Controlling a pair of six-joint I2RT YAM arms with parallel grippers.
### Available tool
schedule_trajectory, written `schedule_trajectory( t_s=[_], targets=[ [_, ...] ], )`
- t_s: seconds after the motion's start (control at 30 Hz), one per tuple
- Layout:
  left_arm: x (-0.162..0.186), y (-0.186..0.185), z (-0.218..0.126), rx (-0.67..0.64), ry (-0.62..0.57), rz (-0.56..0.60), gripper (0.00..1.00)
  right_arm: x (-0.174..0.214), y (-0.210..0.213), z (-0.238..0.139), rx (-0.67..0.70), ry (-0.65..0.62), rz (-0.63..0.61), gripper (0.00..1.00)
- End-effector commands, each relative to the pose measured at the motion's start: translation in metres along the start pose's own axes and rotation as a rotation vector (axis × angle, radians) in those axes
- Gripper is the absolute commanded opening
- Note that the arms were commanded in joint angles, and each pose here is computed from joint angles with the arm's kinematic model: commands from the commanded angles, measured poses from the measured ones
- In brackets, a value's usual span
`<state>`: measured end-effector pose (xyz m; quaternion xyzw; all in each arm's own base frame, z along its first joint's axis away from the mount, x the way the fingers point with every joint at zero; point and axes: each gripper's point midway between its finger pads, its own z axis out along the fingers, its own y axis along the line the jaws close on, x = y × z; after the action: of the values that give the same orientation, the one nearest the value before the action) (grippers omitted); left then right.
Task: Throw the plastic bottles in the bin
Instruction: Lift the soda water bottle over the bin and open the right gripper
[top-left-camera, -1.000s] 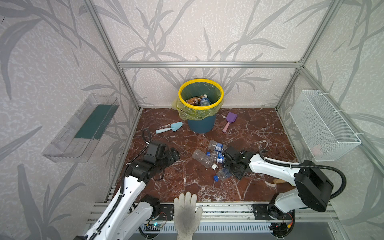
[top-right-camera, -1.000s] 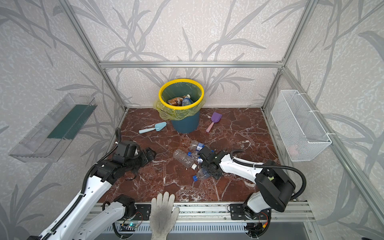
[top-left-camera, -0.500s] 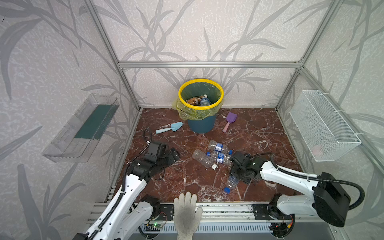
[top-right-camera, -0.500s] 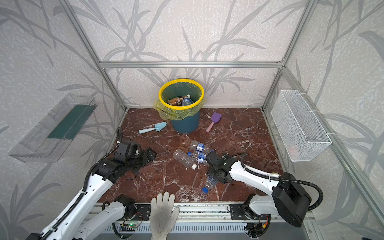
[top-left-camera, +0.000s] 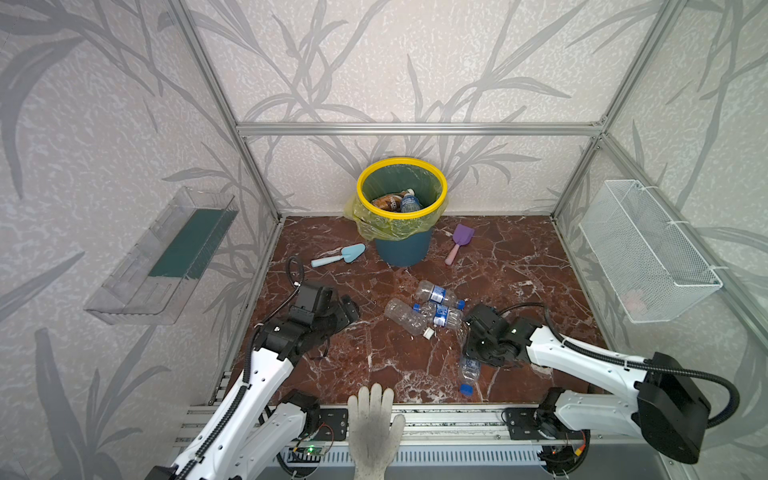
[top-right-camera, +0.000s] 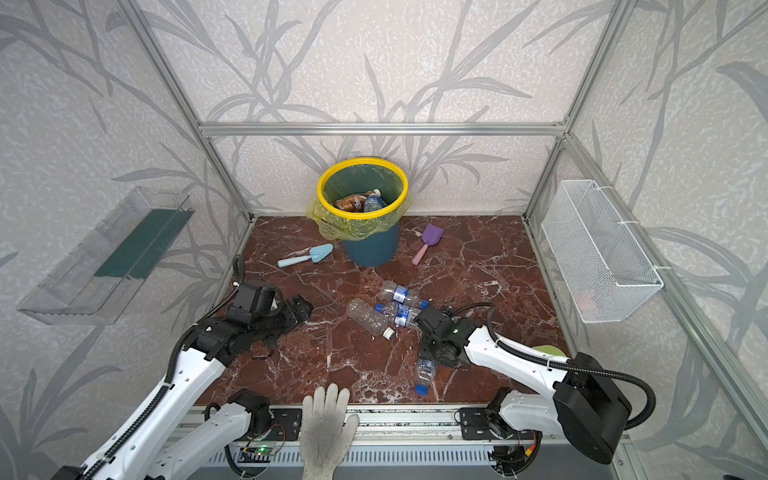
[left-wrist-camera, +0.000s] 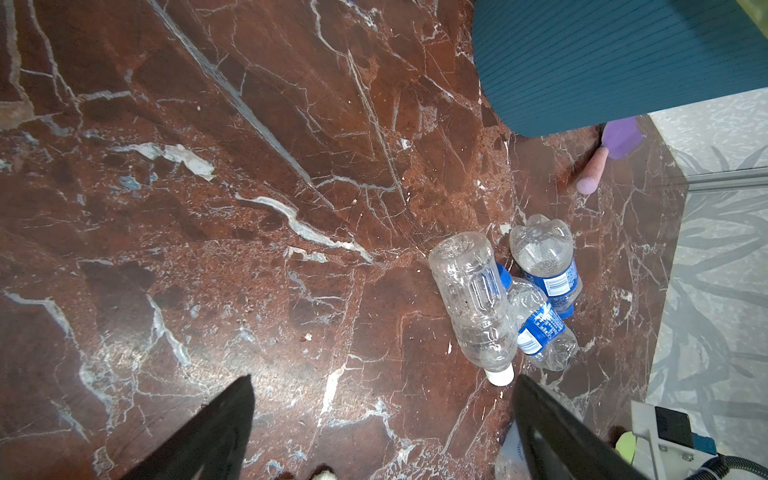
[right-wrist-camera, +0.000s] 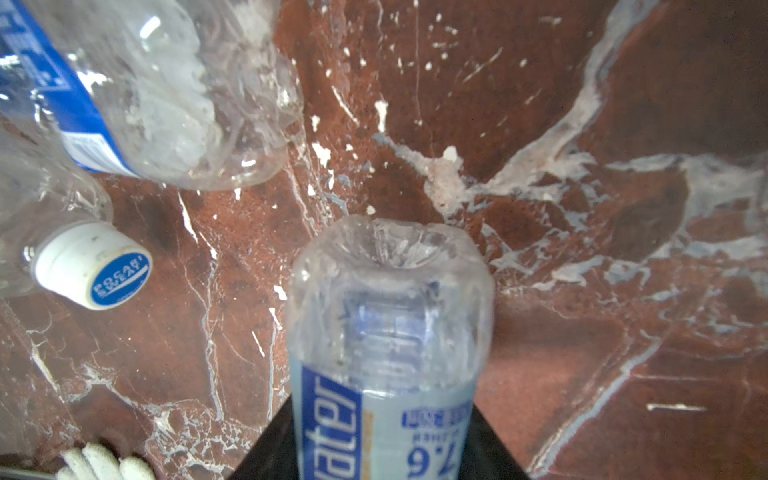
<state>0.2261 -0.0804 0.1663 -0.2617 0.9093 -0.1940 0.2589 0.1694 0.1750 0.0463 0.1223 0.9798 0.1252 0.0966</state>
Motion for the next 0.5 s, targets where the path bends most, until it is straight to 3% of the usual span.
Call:
schedule_trajectory(
  t_s=[0.0, 0.17, 0.27, 0.37, 0.47],
  targets=[
    [-0.003, 0.004, -0.003, -0.026, -0.012, -0.010, 0.96, 0.005, -0.008, -0.004, 0.011, 0.012, -0.048, 0.47],
    [-0.004, 0.004, -0.003, -0.032, -0.014, -0.008, 0.96, -0.009, 0.013, -0.025, -0.073, -0.052, -0.093, 0.46],
    [-0.006, 0.004, -0.004, -0.033, -0.024, -0.005, 0.96, -0.034, 0.037, -0.056, -0.156, -0.170, -0.141, 0.46],
    [-0.009, 0.002, -0.007, -0.024, -0.040, -0.006, 0.96, -0.087, 0.083, -0.118, -0.318, -0.316, -0.165, 0.43],
    [-0.013, -0.002, -0.009, -0.010, -0.053, -0.006, 0.96, -0.170, 0.148, -0.217, -0.462, -0.508, -0.222, 0.45]
  ],
)
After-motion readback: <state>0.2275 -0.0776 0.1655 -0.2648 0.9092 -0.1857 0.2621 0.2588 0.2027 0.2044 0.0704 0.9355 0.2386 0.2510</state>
